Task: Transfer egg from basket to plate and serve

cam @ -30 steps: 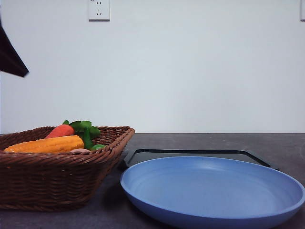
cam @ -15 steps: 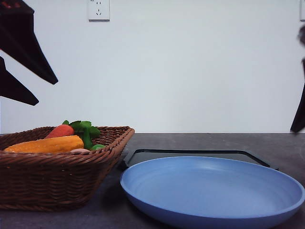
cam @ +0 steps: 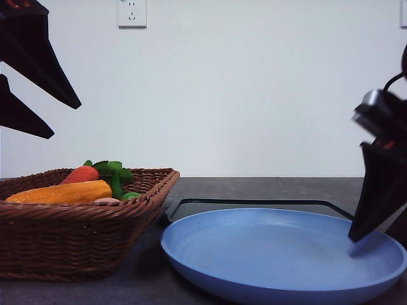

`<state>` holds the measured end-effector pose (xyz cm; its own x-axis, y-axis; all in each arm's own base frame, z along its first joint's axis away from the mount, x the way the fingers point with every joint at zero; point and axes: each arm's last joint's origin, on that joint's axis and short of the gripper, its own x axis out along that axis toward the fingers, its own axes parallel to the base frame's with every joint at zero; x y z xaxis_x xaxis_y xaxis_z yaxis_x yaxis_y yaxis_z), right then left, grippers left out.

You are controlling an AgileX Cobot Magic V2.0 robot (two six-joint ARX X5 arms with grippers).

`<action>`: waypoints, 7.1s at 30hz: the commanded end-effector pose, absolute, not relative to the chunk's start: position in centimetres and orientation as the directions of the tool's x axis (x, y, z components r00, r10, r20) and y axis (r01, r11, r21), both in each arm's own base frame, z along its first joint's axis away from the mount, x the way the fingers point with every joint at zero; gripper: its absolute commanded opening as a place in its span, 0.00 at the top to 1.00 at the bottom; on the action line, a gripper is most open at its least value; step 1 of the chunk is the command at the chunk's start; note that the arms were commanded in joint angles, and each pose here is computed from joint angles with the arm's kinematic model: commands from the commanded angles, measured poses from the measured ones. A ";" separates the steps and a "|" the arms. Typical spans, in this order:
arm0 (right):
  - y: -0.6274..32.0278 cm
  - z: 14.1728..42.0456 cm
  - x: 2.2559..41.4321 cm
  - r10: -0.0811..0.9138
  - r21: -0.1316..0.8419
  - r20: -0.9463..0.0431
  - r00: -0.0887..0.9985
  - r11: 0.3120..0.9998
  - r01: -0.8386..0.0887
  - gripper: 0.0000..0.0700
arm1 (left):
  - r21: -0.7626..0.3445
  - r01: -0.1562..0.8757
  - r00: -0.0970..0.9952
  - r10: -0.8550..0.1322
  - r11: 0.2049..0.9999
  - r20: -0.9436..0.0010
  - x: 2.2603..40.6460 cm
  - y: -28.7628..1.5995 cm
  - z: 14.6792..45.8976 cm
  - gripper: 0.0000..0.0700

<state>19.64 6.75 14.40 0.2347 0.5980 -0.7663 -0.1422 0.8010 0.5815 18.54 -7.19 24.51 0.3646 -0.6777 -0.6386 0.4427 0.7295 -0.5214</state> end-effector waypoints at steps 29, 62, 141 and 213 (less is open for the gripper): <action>3.9 19.6 16.5 0.489 0.509 -0.734 0.471 0.856 -0.095 1.00 | -0.423 0.427 0.331 -0.573 0.799 -0.749 19.0 -12.6 22.5 0.32; 3.9 19.7 16.2 0.488 0.502 -0.740 0.464 0.859 -0.103 1.00 | -0.340 0.398 0.275 -0.465 0.852 -0.842 20.6 -14.6 18.5 0.52; 4.3 19.4 15.5 0.637 0.634 -0.697 0.329 0.762 -0.131 1.00 | -0.097 0.882 0.252 -0.636 0.461 -0.729 17.4 -28.2 23.5 0.47; -3.5 26.5 30.7 0.495 0.561 -0.698 0.517 0.827 -0.034 1.00 | 0.202 0.612 0.779 -0.539 0.765 -0.319 10.0 -13.4 38.4 0.92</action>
